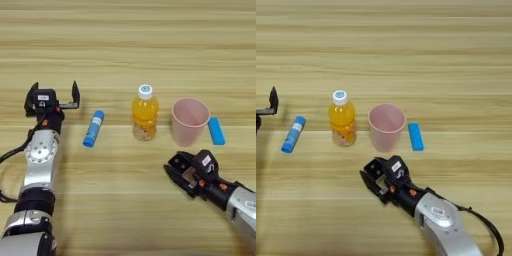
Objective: Move the objects on the table
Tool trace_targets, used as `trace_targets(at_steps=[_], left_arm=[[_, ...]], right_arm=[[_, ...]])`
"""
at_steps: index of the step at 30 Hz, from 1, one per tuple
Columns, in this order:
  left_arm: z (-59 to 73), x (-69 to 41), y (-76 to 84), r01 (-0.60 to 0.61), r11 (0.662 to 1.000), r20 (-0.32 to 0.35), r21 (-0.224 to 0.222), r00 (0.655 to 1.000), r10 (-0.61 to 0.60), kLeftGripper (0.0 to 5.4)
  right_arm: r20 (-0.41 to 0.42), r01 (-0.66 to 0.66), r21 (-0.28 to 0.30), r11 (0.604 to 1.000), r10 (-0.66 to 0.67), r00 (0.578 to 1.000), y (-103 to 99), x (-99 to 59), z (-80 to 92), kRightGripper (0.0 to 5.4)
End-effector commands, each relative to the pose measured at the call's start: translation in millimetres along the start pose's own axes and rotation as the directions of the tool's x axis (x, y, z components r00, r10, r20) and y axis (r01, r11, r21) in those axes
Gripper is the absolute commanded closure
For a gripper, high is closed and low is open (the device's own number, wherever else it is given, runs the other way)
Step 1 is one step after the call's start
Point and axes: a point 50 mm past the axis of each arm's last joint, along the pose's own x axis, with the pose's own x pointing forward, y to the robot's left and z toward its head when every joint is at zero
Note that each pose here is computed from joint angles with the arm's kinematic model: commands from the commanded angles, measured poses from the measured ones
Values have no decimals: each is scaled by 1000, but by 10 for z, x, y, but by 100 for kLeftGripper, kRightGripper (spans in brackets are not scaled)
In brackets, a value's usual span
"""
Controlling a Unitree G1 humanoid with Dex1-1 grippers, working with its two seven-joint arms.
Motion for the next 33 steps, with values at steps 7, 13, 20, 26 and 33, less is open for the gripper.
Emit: trace_targets(at_steps=[7,13,20,26,33], left_arm=[[-6,-6,17,-1,1000,-13,13,1000,1,0],[-7,-5,14,-1,1000,-13,13,1000,1,0],[-6,-3,15,-1,1000,-13,13,1000,1,0],[-7,2,14,-1,1000,-14,13,1000,2,0],[-15,8,10,-2,1000,-17,13,1000,2,0]], right_arm=[[-17,-21,-11,1000,21,1000,18,63,-27,244],[26,0,-46,999,1,1000,-34,2,55,162],[63,45,-51,998,-42,997,-145,-144,159,77],[82,43,-52,998,-39,996,-200,-327,224,18],[46,114,-81,990,-111,993,-358,-488,192,4]])
